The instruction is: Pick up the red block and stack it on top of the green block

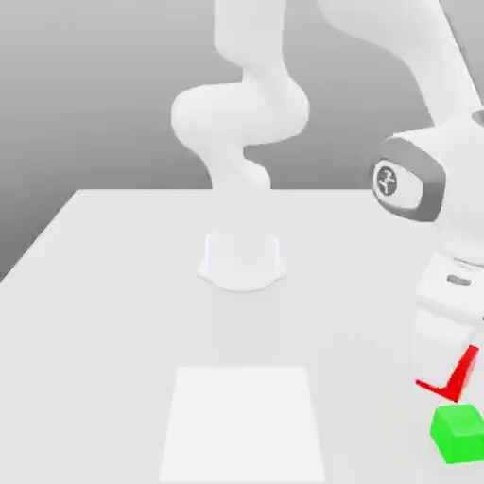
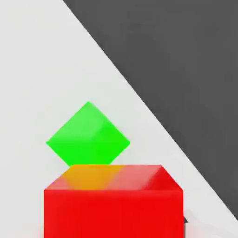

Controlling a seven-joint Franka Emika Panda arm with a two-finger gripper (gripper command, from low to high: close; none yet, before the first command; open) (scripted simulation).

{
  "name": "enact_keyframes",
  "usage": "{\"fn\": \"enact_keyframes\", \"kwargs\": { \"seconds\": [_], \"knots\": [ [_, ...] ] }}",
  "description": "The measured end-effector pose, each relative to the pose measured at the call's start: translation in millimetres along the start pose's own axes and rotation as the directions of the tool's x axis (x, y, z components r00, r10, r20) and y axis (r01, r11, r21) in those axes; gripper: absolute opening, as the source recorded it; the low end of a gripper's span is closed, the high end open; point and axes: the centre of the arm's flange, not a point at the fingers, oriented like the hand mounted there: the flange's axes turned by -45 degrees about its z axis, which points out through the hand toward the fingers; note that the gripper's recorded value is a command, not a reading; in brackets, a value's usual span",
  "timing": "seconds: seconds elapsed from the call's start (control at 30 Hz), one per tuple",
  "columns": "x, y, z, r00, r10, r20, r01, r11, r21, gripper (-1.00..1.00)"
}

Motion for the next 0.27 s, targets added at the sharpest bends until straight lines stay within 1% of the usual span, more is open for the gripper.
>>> {"fn": "enact_keyframes", "kwargs": {
  "seconds": [0.07,0.1,0.27],
  "knots": [
    [3,-2,28,1.0,-0.004,0.0,0.004,1.0,0.0,-1.0],
    [3,-3,38,1.0,-0.005,0.0,0.005,1.0,0.0,1.0],
    [3,-3,38,1.0,-0.005,0.0,0.005,1.0,0.0,1.0]
  ]
}}
